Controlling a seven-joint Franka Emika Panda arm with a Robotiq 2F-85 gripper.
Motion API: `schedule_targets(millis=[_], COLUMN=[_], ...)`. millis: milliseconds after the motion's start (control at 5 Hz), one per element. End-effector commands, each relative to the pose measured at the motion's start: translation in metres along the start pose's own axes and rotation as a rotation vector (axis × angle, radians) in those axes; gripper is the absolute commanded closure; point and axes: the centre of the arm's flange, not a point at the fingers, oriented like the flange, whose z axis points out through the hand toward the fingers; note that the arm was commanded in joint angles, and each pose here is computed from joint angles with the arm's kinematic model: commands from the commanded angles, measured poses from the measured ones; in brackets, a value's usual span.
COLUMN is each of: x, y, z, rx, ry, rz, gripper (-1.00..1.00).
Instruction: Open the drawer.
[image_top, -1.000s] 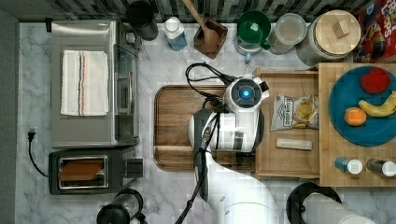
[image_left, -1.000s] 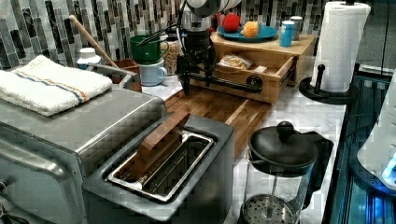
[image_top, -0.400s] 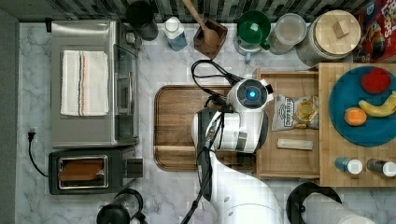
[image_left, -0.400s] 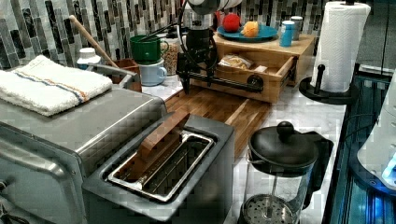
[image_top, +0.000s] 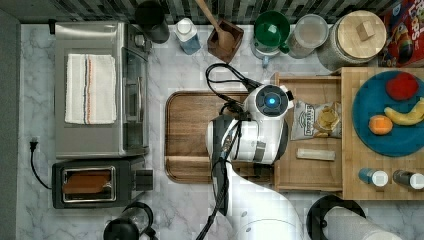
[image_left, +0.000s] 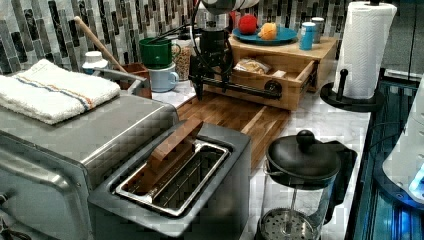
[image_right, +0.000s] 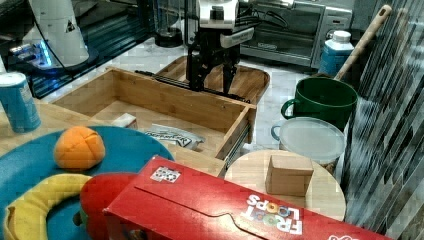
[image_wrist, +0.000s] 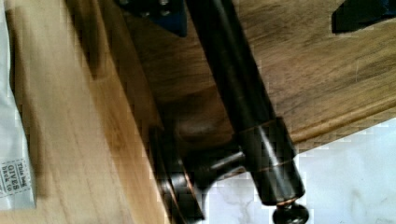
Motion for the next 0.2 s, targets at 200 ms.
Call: schedule_targets(millis=[200], x=[-0.0530], y=[-0.1234], z=[-0.0184], rx=[0.052], ry=[-0.031], rz=[-0.114], gripper=[-1.00])
